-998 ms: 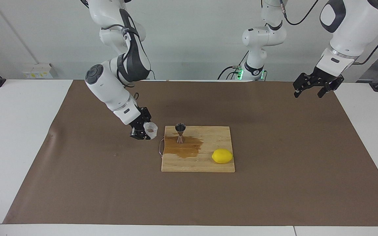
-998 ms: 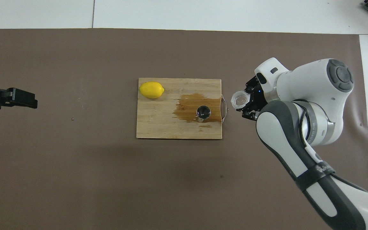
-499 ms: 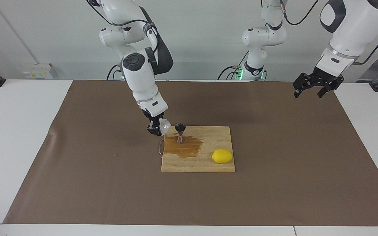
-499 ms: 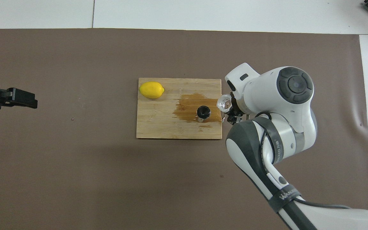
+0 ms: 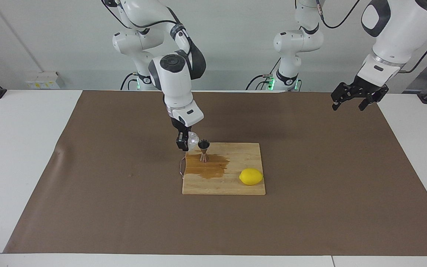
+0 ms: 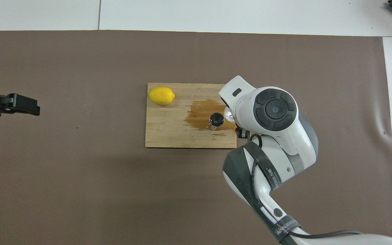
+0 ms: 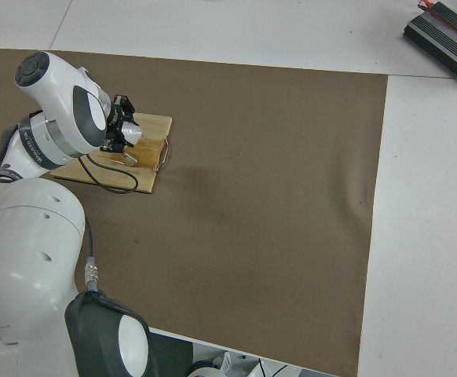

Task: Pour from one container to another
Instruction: 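Tilt the white cup with the right gripper to pour into the dark cup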

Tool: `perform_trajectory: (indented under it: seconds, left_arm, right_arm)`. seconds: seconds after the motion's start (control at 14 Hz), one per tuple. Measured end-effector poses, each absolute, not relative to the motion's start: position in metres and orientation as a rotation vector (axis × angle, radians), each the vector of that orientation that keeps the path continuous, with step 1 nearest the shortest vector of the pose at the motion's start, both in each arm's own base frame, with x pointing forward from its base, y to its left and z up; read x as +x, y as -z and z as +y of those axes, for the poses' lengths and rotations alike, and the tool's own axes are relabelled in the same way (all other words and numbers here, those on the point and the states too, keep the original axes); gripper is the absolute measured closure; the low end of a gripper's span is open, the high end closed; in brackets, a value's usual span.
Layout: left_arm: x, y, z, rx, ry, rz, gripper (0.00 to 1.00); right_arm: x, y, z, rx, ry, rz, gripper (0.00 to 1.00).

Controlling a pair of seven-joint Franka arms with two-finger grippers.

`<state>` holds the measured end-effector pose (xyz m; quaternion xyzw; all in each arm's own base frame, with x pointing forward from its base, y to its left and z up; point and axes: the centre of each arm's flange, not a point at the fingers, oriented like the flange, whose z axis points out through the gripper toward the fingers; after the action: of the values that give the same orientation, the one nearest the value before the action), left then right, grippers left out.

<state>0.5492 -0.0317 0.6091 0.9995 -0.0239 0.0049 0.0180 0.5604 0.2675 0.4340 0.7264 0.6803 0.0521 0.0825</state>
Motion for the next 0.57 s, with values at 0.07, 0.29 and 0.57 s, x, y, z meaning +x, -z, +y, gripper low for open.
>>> perform_trajectory:
  seconds: [0.07, 0.29, 0.57]
  left_arm:
    - [0.549, -0.609, -0.032, 3.105, -0.015, -0.074, 0.0]
    - [0.549, -0.609, -0.032, 3.105, -0.015, -0.074, 0.0]
    - [0.549, -0.609, -0.032, 3.105, -0.015, -0.074, 0.0]
  right_arm:
    - [0.558, -0.434, 0.272, 2.143, -0.147, 2.021, 0.49]
    - [0.553, -0.434, 0.283, 2.094, -0.134, 1.97, 0.49]
    - [0.554, -0.434, 0.28, 2.061, -0.123, 1.935, 0.49]
